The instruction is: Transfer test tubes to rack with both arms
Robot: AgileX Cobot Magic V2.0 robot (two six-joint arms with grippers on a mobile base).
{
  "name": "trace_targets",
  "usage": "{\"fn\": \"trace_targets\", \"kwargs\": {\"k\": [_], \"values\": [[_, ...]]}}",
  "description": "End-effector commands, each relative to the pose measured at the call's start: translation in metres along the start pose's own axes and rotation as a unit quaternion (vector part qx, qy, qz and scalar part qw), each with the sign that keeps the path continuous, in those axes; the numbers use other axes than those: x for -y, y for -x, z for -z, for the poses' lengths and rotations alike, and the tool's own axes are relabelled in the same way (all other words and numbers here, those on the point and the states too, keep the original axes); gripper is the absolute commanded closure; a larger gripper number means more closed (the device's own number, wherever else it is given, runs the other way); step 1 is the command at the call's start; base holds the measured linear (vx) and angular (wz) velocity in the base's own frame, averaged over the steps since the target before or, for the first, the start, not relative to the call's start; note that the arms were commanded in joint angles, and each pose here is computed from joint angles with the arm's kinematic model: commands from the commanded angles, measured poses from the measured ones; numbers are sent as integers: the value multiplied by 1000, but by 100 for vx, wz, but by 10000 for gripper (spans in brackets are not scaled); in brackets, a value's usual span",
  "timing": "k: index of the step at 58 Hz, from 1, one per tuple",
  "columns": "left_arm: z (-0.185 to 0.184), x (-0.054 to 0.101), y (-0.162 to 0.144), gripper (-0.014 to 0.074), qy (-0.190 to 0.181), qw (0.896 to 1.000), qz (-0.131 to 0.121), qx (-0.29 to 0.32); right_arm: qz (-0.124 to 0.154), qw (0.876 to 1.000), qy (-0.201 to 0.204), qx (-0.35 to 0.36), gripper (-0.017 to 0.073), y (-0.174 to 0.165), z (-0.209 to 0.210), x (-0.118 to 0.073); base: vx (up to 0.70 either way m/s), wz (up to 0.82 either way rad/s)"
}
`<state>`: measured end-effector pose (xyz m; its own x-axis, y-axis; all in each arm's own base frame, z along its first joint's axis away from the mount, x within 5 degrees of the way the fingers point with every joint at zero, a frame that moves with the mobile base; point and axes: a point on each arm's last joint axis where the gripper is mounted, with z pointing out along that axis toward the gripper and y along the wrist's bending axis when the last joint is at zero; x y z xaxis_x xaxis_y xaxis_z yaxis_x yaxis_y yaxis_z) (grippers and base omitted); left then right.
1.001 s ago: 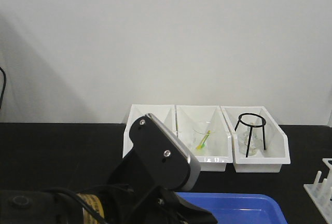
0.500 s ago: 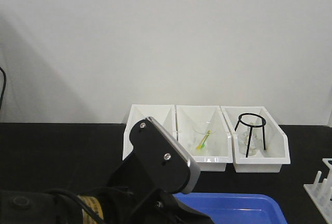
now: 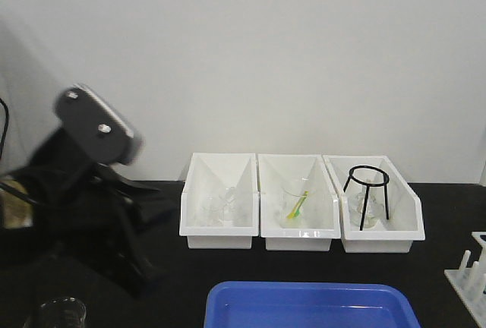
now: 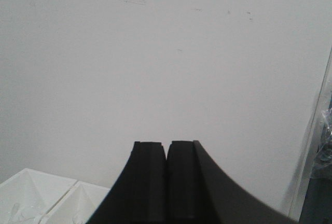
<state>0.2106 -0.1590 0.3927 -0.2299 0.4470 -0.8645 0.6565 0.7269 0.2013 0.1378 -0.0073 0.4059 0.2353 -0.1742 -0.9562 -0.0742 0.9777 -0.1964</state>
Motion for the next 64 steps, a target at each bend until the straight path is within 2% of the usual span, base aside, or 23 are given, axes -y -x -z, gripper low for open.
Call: {"fn": "trace_targets", "kwargs": {"k": [1,7,13,17,21,25,30,34,40,46,49,57,64], "values": [[40,-25,9,614,66,995,-1,71,-6,1000,1,19,567,10,0,1,0,0],[74,-39,-14,614,132,986,-6,103,-6,1000,1,19,567,10,0,1,0,0],[101,-38,-52,614,180,974,6,135,-6,1000,1,19,567,10,0,1,0,0],[115,-31,-82,614,208,966,17,151,-6,1000,1,19,567,10,0,1,0,0],[126,-20,-119,614,232,960,40,155,-6,1000,1,19,567,10,0,1,0,0],[126,-8,-159,614,251,955,64,142,-6,1000,1,19,567,10,0,1,0,0],[126,6,-197,614,272,948,83,144,-6,1000,1,19,567,10,0,1,0,0],[120,15,-227,614,288,942,92,145,-6,1000,1,19,567,10,0,1,0,0],[111,25,-259,614,312,931,91,168,-6,1000,1,19,567,10,0,1,0,0],[101,27,-276,614,318,926,98,178,-6,1000,1,19,567,10,0,0,0,0],[97,28,-281,614,312,926,118,174,-6,1000,1,20,567,10,1,0,0,1],[98,27,-279,614,313,925,119,178,-5,1000,1,19,567,9,1,0,0,0],[97,28,-280,614,306,924,142,180,-5,1000,1,19,567,9,1,0,0,0]]}}
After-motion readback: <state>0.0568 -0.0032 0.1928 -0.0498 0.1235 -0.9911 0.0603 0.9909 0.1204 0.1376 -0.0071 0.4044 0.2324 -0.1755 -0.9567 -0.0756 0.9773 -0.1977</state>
